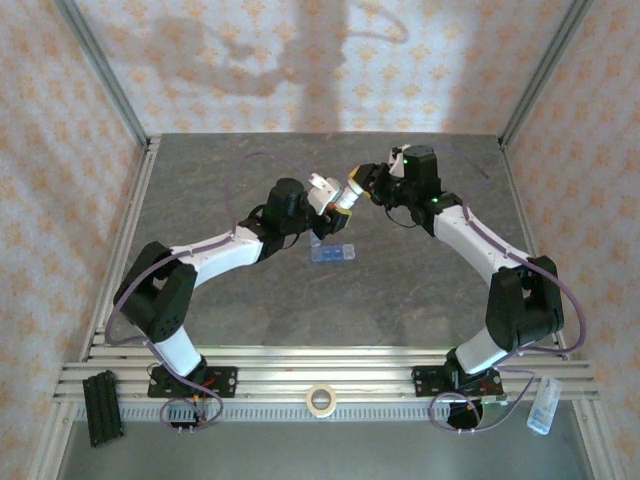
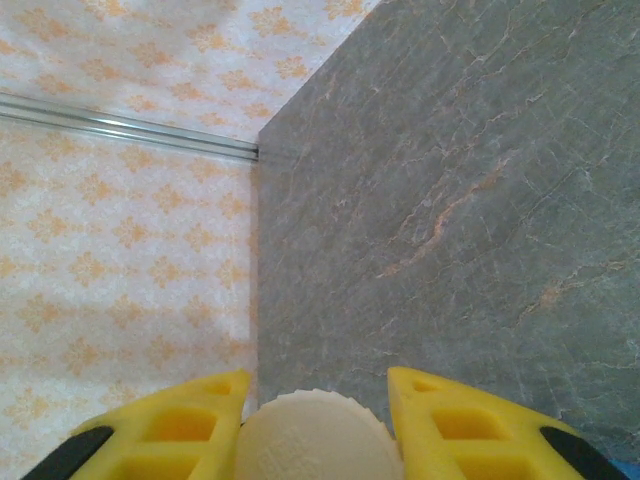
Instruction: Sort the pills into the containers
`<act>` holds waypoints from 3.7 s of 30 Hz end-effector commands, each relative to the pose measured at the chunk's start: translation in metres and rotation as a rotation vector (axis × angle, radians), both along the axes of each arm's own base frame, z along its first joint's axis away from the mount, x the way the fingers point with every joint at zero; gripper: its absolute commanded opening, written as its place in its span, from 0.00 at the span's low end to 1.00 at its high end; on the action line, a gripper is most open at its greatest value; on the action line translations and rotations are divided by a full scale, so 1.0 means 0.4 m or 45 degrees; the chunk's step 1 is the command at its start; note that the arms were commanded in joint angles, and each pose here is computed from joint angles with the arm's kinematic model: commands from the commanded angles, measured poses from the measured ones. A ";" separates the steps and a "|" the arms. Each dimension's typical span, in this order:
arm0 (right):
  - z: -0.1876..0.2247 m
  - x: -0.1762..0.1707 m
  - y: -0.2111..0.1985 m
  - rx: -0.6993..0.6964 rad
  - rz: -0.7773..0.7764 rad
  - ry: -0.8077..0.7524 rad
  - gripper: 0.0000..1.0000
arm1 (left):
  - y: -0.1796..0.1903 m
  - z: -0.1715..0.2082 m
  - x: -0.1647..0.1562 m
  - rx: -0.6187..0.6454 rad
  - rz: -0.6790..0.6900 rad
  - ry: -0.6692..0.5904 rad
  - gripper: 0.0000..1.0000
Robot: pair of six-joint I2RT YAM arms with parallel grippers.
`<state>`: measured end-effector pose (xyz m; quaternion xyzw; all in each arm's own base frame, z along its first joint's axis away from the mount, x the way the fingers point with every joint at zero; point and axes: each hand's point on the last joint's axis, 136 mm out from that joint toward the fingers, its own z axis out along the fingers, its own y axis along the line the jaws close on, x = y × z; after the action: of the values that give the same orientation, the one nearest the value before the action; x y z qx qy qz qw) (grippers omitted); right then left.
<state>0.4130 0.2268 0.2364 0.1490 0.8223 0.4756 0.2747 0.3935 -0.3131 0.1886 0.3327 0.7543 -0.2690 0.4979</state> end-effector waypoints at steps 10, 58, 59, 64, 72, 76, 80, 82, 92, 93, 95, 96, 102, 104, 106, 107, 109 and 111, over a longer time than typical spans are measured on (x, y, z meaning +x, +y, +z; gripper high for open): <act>0.073 0.012 -0.026 -0.023 -0.045 -0.105 0.25 | -0.004 0.062 -0.017 -0.068 -0.024 -0.071 0.00; -0.536 -0.001 -0.344 -1.097 -0.329 0.495 0.50 | 0.190 -0.041 -0.134 -0.056 0.315 0.007 0.00; -0.535 -0.002 -0.345 -1.100 -0.326 0.496 0.53 | 0.192 -0.038 -0.136 -0.056 0.317 0.003 0.00; -0.514 0.001 -0.335 -1.089 -0.297 0.478 0.63 | 0.194 -0.031 -0.138 -0.056 0.315 -0.009 0.00; -0.418 -0.003 -0.317 -1.027 -0.276 0.397 0.65 | 0.200 -0.030 -0.141 -0.070 0.324 -0.037 0.00; -0.354 0.002 -0.278 -0.973 -0.243 0.329 0.65 | 0.203 -0.036 -0.146 -0.059 0.321 -0.029 0.00; -0.301 0.007 -0.197 -0.923 -0.123 0.258 0.65 | 0.211 -0.038 -0.148 -0.045 0.335 -0.039 0.00; -0.284 0.008 -0.153 -0.895 -0.052 0.232 0.65 | 0.214 -0.041 -0.147 -0.042 0.343 -0.041 0.00; -0.308 0.010 -0.012 -0.761 0.156 0.228 0.61 | 0.213 -0.061 -0.146 -0.050 0.350 -0.018 0.00; -0.315 0.011 -0.003 -0.753 0.165 0.229 0.60 | 0.215 -0.060 -0.148 -0.042 0.351 -0.017 0.00; -0.329 0.013 0.010 -0.745 0.179 0.235 0.60 | 0.219 -0.054 -0.152 -0.028 0.349 -0.016 0.00; -0.335 0.012 0.015 -0.742 0.184 0.243 0.59 | 0.219 -0.050 -0.155 -0.027 0.346 -0.019 0.00; -0.377 0.000 0.032 -0.731 0.216 0.273 0.57 | 0.226 -0.042 -0.162 -0.006 0.346 -0.015 0.00; -0.387 0.000 0.035 -0.729 0.228 0.281 0.56 | 0.226 -0.042 -0.161 -0.006 0.349 -0.013 0.00; -0.391 -0.001 0.040 -0.723 0.238 0.281 0.55 | 0.226 -0.043 -0.160 -0.012 0.351 -0.008 0.00; -0.396 -0.003 0.040 -0.726 0.240 0.282 0.54 | 0.223 -0.042 -0.160 -0.017 0.347 -0.010 0.00; -0.404 -0.004 0.038 -0.728 0.238 0.286 0.54 | 0.222 -0.048 -0.156 -0.016 0.350 -0.001 0.00; -0.416 -0.008 0.038 -0.728 0.244 0.298 0.52 | 0.219 -0.055 -0.153 -0.016 0.351 0.008 0.00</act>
<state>0.4127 0.2403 0.0858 0.0438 0.9561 0.2315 0.1743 0.3262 -0.2234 0.1581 0.2255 0.7982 -0.2074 0.5186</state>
